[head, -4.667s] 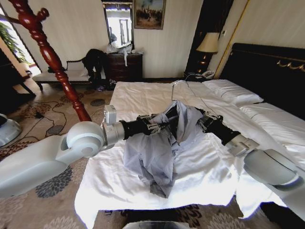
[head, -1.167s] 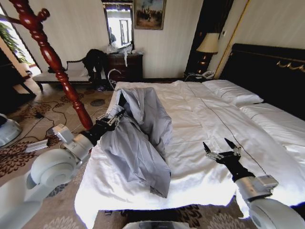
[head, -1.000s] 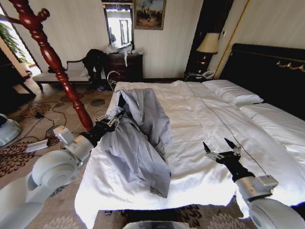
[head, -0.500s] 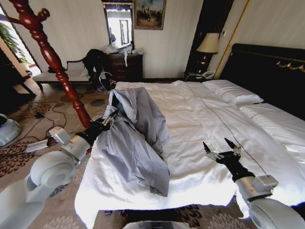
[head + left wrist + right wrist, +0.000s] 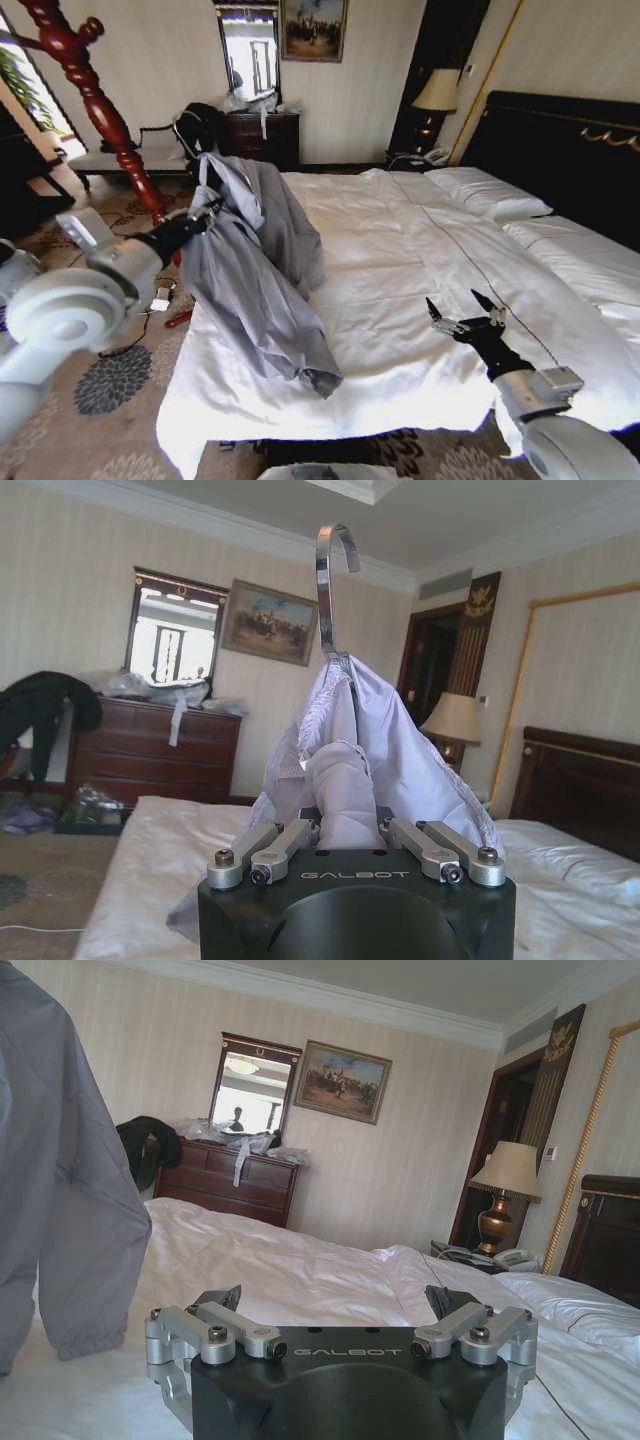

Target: Pick up the clothes from the bed and hang them on the clothes hanger.

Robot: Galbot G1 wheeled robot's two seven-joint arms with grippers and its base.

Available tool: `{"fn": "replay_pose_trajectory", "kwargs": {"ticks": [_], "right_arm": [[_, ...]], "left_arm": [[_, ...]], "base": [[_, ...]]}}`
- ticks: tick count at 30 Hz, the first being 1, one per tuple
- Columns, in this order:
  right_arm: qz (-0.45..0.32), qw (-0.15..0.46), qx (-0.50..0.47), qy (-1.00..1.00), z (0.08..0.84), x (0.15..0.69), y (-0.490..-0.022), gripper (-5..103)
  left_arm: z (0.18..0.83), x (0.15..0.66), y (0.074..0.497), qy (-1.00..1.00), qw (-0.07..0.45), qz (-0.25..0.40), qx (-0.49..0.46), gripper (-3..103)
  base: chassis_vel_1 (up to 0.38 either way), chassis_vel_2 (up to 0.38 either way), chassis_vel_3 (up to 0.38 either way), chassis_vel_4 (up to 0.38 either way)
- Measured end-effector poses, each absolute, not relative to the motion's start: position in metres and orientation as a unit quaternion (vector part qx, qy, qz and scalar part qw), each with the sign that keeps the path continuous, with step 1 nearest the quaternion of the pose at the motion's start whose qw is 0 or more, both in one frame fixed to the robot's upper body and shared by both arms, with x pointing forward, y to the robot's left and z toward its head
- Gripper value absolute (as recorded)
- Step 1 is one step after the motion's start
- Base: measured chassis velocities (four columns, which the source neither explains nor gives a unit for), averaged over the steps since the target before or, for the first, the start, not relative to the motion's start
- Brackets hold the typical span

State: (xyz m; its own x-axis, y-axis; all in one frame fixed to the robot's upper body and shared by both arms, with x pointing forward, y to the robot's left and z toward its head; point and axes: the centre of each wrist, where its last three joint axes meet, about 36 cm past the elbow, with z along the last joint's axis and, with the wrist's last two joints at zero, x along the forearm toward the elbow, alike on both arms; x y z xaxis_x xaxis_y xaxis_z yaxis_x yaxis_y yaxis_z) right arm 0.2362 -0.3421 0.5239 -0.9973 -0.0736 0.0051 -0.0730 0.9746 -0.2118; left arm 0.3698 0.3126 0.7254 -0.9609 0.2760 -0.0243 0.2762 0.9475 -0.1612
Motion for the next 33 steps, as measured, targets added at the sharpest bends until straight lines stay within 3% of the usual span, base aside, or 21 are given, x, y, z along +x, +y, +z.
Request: {"fn": "replay_pose_trajectory", "kwargs": {"ticks": [8,22,33], "right_arm": [[-0.107,0.001,-0.037,0.994,0.524,0.236,-0.342,100],[-0.107,0.001,-0.037,0.994,0.524,0.236,-0.342,100],[-0.107,0.001,-0.037,0.994,0.524,0.236,-0.342,100]], "left_arm": [[0.753,0.386,0.332,0.992,-0.002,-0.066,0.111,19],[0.841,0.416,0.390,0.994,0.005,-0.096,0.046,19],[0.874,0.461,0.382,0.992,-0.003,-0.115,0.059,19]], "base": [[0.000,0.000,0.000,0.000],[0.000,0.000,0.000,0.000],[0.000,0.000,0.000,0.000]]}}
